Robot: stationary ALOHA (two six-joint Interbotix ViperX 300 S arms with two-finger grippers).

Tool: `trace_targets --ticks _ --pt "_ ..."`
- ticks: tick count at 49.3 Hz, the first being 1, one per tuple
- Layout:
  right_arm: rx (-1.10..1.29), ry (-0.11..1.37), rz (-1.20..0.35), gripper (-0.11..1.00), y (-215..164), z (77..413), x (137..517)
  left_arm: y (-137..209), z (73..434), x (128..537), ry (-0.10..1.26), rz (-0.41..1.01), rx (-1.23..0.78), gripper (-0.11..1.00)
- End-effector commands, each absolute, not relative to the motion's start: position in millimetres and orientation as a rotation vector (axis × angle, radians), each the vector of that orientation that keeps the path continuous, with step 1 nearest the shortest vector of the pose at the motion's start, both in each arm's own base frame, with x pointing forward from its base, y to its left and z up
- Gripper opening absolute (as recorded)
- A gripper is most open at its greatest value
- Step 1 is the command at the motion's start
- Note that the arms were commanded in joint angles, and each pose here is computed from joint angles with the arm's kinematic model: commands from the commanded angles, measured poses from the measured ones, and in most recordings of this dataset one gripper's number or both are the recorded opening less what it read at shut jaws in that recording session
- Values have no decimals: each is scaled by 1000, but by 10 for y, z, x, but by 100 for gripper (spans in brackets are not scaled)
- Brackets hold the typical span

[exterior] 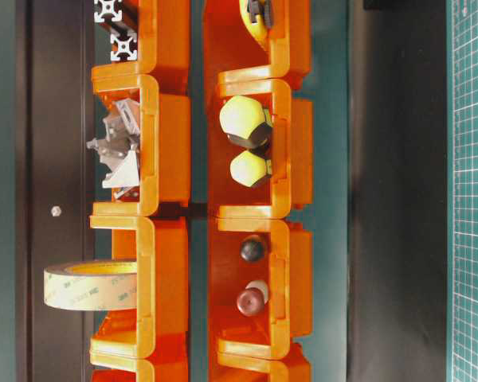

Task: Pick red screwdriver from container rack with left arm.
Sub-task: 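Pull the wooden-handled putty knife out of the rack with the left gripper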

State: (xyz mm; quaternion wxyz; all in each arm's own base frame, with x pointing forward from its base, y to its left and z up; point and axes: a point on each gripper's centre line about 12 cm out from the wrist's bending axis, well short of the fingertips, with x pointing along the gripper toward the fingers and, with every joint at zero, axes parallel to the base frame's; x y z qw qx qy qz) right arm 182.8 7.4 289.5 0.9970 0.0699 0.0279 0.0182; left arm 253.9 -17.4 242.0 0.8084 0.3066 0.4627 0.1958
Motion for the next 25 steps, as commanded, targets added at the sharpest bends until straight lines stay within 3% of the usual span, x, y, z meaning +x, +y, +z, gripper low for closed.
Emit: trace_targets --ticks 1,8,18,25 --pt "141 19 41 -1 77 3042 1829 -178 2459 2552 971 416 634 85" --pt "141 13 43 -1 79 3070 1810 -195 2443 2565 963 398 632 73" --pt "141 5 53 -1 95 3132 1768 -202 2449 2579 962 392 637 36" --pt "142 -15 63 -1 107 3193 1732 -246 2508 2598 951 389 640 36"
